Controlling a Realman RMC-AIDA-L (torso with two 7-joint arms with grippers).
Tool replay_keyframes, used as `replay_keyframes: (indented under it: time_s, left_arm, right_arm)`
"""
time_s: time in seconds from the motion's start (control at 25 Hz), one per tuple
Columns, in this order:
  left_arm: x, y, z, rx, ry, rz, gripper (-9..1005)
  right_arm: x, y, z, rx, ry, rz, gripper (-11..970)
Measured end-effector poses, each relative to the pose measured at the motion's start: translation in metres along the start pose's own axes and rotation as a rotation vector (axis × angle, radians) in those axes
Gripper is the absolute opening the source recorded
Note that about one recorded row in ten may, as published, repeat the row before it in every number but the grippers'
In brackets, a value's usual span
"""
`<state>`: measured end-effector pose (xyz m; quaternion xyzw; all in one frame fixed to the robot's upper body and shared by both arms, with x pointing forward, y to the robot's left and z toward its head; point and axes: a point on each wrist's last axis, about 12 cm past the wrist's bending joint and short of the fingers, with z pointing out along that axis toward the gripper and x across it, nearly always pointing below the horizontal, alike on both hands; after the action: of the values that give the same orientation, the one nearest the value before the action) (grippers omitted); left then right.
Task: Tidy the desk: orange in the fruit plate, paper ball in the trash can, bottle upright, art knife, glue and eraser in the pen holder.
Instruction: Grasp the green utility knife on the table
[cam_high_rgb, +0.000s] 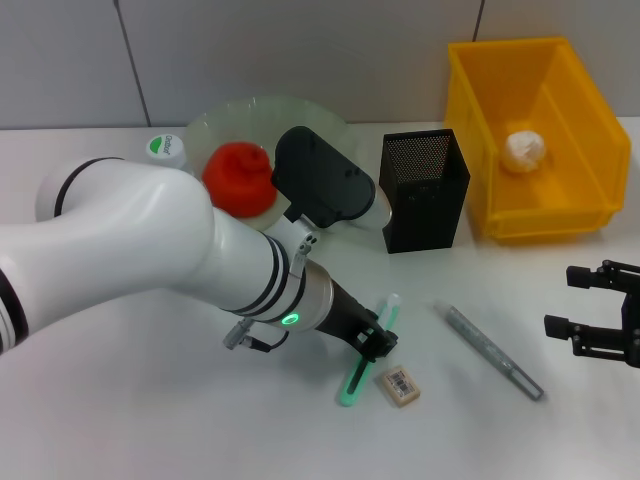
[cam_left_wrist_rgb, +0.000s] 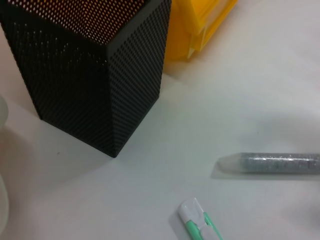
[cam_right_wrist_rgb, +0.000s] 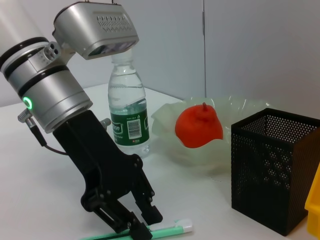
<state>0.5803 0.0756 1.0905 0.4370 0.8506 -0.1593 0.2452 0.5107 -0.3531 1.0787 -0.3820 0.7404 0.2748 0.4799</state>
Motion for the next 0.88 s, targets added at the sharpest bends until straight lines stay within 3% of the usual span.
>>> replay_keyframes:
  time_s: [0.48, 0.88]
  left_arm:
    - [-0.001, -0.0021, -0.0001, 0.002, -0.001, 0.02, 312]
    - [-0.0007, -0.0029, 0.0, 0.004, 0.003, 0.028, 213]
  right_arm:
    - [-0.0008, -0.0004, 0.0, -0.001, -0.001, 0.001, 723]
    - [-0.002, -0.0015, 0.0001, -0.001, -0.002, 0.002, 722]
